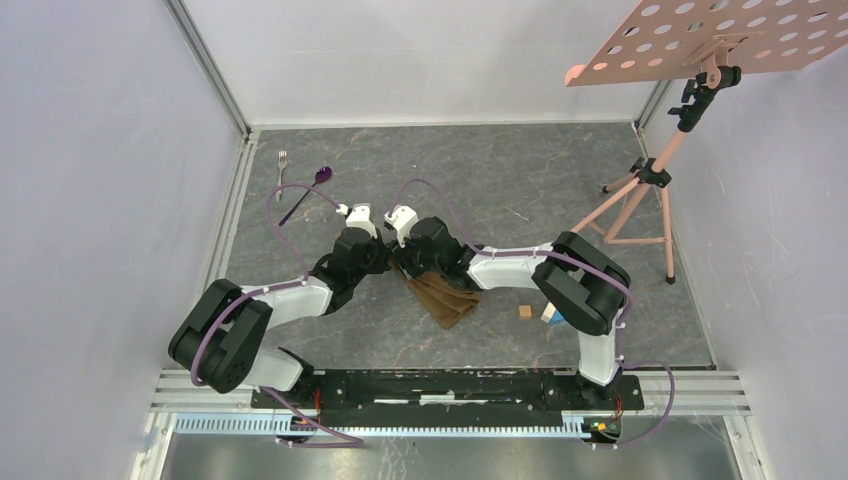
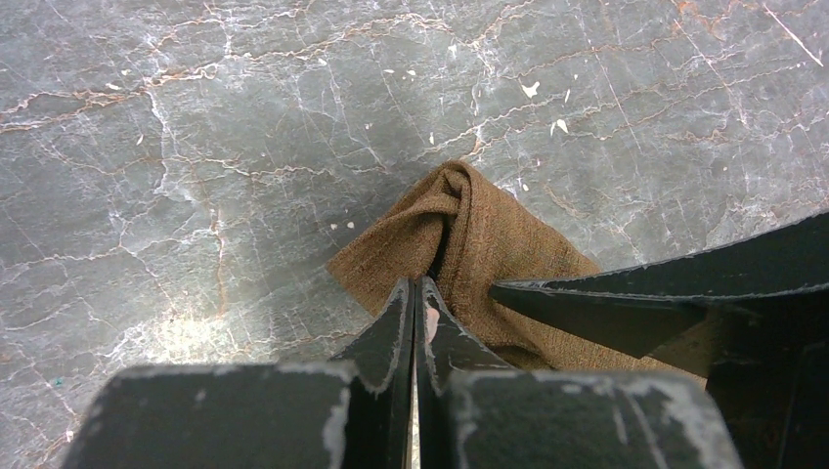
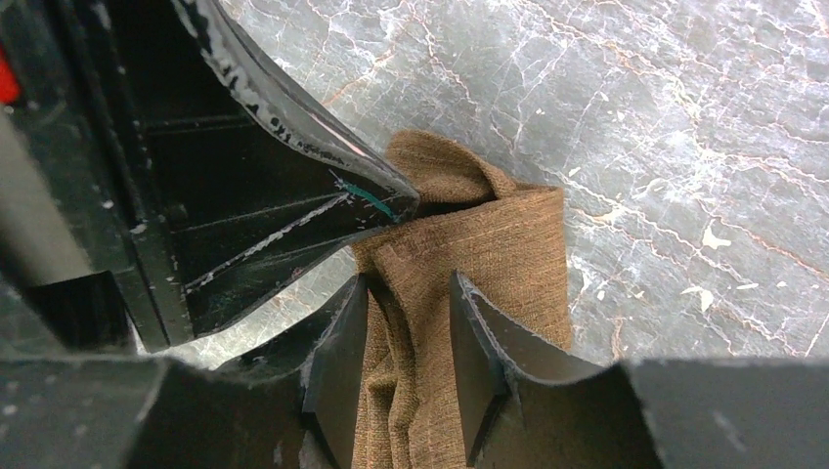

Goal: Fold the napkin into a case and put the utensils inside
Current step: Insert the folded napkin into the top corner of the smaller rectangle folded napkin.

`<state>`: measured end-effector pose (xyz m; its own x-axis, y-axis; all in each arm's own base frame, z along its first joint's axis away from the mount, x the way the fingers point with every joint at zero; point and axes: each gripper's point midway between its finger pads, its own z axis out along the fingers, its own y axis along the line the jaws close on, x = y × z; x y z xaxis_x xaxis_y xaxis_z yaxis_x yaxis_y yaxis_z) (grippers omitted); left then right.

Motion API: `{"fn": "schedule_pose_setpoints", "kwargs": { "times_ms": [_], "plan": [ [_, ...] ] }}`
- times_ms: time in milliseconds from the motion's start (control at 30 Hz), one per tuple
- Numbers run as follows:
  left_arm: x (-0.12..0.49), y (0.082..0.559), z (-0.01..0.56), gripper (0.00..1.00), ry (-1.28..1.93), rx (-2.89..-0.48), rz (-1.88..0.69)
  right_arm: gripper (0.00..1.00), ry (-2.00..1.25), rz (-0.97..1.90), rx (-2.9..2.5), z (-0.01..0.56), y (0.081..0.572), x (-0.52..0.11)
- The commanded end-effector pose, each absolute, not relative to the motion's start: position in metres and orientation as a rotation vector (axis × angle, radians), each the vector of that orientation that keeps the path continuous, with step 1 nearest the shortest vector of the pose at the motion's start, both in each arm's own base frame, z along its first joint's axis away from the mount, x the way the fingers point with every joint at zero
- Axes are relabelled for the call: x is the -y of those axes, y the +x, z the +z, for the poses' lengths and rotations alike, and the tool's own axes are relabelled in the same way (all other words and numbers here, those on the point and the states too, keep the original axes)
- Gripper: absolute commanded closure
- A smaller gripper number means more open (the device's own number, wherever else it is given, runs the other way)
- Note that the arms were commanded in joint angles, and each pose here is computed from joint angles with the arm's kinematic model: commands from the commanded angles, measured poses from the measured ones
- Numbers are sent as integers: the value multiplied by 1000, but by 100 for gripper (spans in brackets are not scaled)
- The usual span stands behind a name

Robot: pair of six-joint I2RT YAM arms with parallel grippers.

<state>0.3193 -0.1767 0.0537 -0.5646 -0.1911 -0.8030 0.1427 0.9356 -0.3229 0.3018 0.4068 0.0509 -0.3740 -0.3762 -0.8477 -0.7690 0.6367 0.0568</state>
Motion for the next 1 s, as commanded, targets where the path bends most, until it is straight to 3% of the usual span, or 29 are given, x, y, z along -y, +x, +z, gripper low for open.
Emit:
{"fn": "schedule_pose_setpoints", "kwargs": {
  "times_ms": [0, 267, 333, 467, 500, 967],
  "plan": [
    [180, 327, 70, 98, -98, -2065, -496, 58, -901, 603, -1939, 64, 306, -423],
    [180, 327, 69, 98, -101, -2066, -501, 60, -888, 588, -1940, 64, 308, -422],
    [180, 327, 69, 98, -101, -2066, -502, 68, -872, 579, -1947, 63, 309, -420],
    [180, 326, 71, 98, -95, -2059, -504, 98, -826, 570, -1963, 65, 312, -416],
    [179, 326, 71, 98, -93, -2058, -503, 100, -803, 548, -1982, 63, 314, -412],
    [192, 320, 83, 98, -67, -2039, -608, 100, -694, 580, -2111, 51, 320, -425]
  ]
}}
